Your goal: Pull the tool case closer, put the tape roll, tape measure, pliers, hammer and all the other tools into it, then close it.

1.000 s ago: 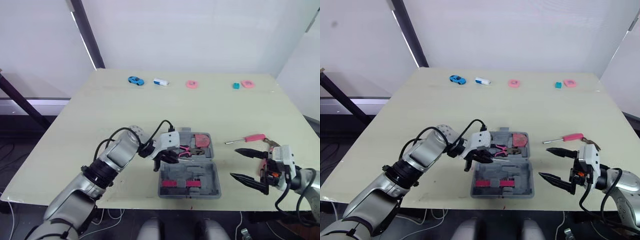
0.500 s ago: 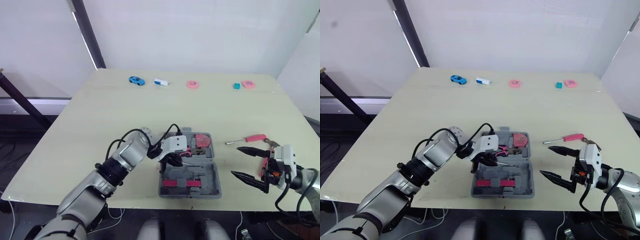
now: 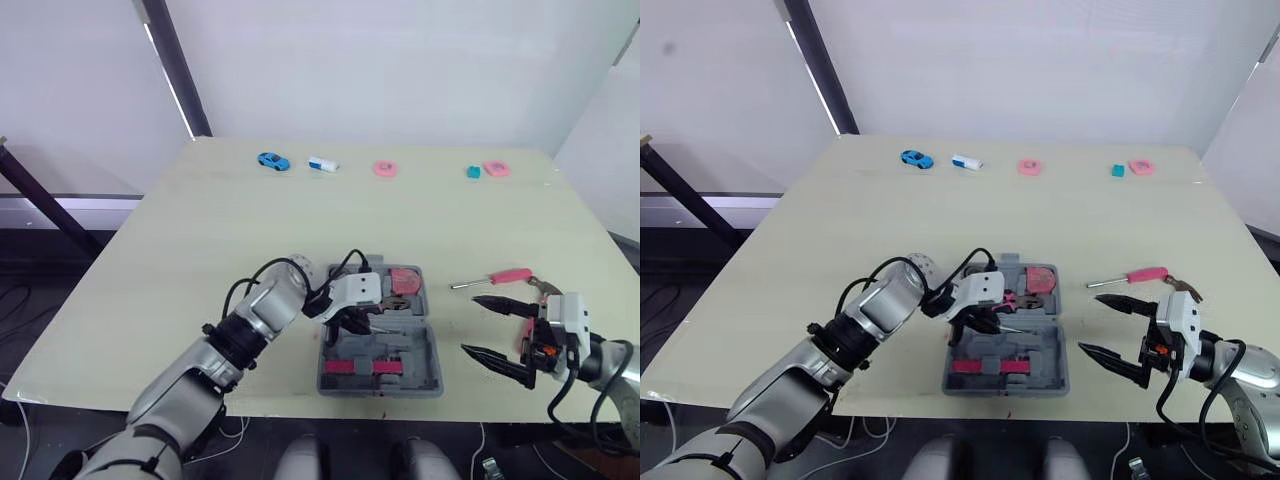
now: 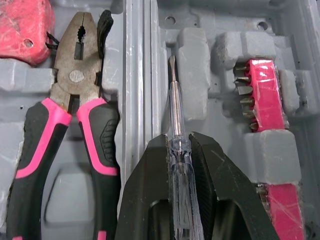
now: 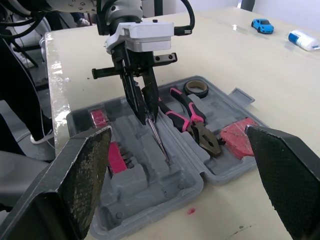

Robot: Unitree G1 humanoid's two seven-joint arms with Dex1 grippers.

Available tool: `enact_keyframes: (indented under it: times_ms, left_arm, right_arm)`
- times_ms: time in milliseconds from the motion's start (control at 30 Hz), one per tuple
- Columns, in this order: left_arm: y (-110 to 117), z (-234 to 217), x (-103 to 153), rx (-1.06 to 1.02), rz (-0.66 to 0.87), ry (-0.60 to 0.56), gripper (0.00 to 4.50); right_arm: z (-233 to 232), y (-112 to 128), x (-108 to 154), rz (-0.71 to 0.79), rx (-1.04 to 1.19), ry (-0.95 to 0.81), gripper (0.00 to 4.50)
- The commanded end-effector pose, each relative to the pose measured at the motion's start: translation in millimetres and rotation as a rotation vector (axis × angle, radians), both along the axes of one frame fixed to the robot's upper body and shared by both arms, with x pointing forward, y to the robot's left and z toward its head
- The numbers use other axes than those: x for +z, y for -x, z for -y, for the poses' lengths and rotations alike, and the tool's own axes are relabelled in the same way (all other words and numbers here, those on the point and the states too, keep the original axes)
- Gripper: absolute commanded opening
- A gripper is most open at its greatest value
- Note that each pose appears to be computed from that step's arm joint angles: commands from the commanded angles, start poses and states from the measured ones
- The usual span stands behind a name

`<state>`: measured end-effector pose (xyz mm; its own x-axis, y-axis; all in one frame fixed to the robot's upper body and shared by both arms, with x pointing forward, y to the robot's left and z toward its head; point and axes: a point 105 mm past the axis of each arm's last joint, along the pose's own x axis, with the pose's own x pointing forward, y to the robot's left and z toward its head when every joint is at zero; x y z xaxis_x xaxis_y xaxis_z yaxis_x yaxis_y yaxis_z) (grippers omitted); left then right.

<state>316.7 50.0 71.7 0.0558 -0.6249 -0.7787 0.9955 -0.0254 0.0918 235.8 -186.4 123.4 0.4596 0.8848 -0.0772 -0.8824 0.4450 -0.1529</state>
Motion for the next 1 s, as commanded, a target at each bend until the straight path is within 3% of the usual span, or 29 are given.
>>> enact_keyframes:
  times_ms: [33, 533, 600, 767, 1000]
  left_arm:
    - [-1.1, 5.9, 4.8, -0.03, 0.026, -0.005, 0.11]
    - [-3.0, 4.5, -2.0, -0.014, 0.013, -0.006, 0.11]
    - [-2.0, 4.1, -1.2, -0.027, 0.012, -0.007, 1.13]
    - [-1.9, 2.7, -1.9, -0.034, 0.031, -0.014, 3.12]
    - [-2.2, 2.1, 8.0, -0.049, 0.071, -0.002, 3.12]
  right_arm:
    - [1.5, 0.1, 5.8, 0.041, -0.008, -0.001, 4.5]
    - [-2.4, 1.3, 1.9, 0.046, -0.017, -0.004, 4.5]
    - [-2.6, 1.4, 1.9, 0.046, -0.018, -0.004, 4.5]
    - [-2.0, 2.3, 2.1, 0.047, -0.017, -0.002, 4.5]
    - [-1.4, 1.5, 1.2, 0.045, -0.018, 0.0, 4.5]
